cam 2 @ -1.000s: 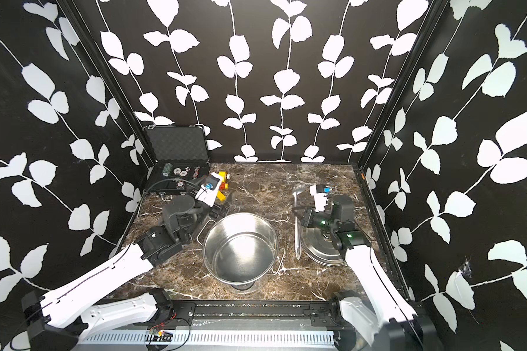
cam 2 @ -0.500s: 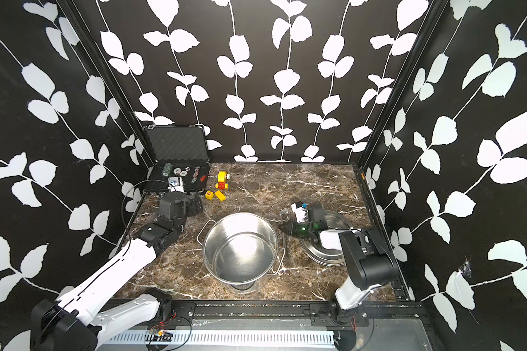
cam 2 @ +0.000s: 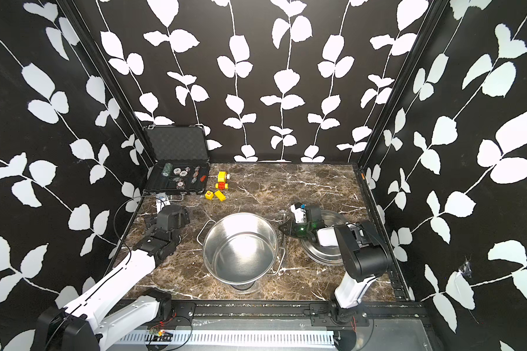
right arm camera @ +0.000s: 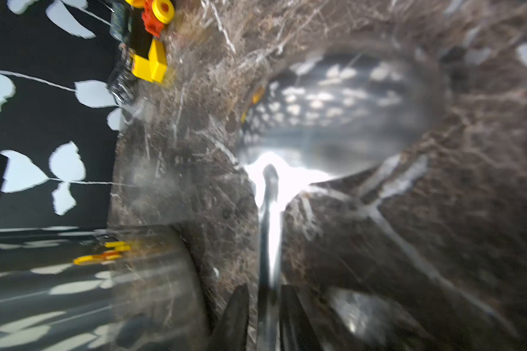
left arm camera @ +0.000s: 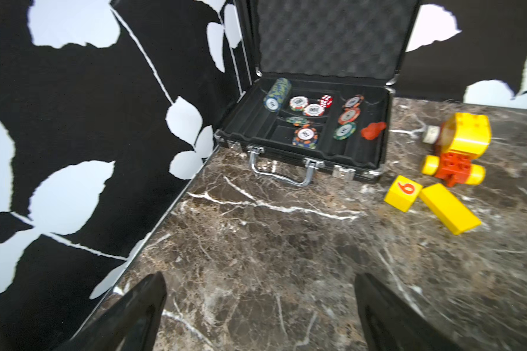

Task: Stir the soup with a spoon
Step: Place the spoon at the center of the board, then reset both arms

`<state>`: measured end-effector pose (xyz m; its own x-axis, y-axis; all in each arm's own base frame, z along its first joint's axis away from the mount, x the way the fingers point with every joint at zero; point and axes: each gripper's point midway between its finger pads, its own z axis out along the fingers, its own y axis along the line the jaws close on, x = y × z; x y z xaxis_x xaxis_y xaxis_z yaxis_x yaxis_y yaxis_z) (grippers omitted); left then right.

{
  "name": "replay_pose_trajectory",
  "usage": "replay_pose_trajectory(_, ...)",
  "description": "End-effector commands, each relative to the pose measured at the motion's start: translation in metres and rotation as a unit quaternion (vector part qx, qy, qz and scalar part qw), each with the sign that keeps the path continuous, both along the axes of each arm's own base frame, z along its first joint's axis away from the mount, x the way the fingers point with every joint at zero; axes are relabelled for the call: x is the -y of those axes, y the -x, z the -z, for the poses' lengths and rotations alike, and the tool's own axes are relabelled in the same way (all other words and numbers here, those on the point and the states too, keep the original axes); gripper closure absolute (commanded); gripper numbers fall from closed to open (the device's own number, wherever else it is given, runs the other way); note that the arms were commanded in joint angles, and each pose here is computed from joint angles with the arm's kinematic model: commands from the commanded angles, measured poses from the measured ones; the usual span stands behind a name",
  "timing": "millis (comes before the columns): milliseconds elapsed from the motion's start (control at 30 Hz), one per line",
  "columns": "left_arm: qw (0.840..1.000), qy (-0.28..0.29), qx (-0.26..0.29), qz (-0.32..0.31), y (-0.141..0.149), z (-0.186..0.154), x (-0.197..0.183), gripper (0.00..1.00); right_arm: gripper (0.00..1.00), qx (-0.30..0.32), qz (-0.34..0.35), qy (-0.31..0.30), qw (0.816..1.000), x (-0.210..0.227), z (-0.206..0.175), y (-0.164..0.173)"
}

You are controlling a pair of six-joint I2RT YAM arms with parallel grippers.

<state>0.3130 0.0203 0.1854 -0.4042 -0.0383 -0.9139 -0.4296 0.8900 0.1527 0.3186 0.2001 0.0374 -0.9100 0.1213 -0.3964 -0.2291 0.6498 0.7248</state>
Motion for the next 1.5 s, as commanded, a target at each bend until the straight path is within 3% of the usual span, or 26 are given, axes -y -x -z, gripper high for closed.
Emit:
replay_pose_trajectory(0,0.999,-0.021,0.014,-0.028,0.001,0.001,-0.016,0.01,0.74,0.027,0.004,0.035,0.999,0.008,-0.012,-0.004)
replay_pose_trajectory(200,0.999,-0.030,-0.004,-0.019,-0.006,0.018,-0.021,0.01,0.61,0.056,0.017,0.072,0.996,0.021,-0.039,0.000)
replay_pose_trajectory(367,0.999,-0.052,-0.006,-0.003,-0.013,0.025,-0.021,0.01,0.45,0.085,0.062,0.160,0.982,0.055,-0.070,0.007)
replay_pose_trajectory(500,0.998,-0.064,-0.009,0.023,-0.024,0.031,-0.022,0.01,0.25,0.128,0.139,0.264,0.946,0.107,-0.108,0.013)
replay_pose_trajectory(633,0.996,-0.051,0.005,0.076,-0.041,0.042,-0.018,0.01,0.01,0.192,0.241,0.314,0.898,0.164,-0.164,0.019)
replay_pose_trajectory(733,0.989,-0.045,0.031,0.138,-0.051,0.051,-0.002,0.01,0.00,0.220,0.284,0.349,0.866,0.197,-0.178,0.020)
replay_pose_trajectory(933,0.978,-0.019,0.068,0.194,-0.064,0.059,0.013,0.01,0.00,0.254,0.290,0.380,0.841,0.219,-0.153,0.008)
replay_pose_trajectory(1200,0.975,-0.015,0.079,0.208,-0.075,0.080,0.018,0.01,0.00,0.343,0.262,0.387,0.815,0.213,-0.112,-0.005)
replay_pose_trajectory(1300,0.985,-0.010,0.050,0.167,-0.080,0.086,0.004,0.01,0.00,0.360,0.249,0.381,0.814,0.208,-0.100,-0.010)
replay_pose_trajectory(1467,0.984,-0.012,0.043,0.174,-0.083,0.087,0.006,0.01,0.00,0.379,0.259,0.360,0.812,0.204,-0.090,-0.026)
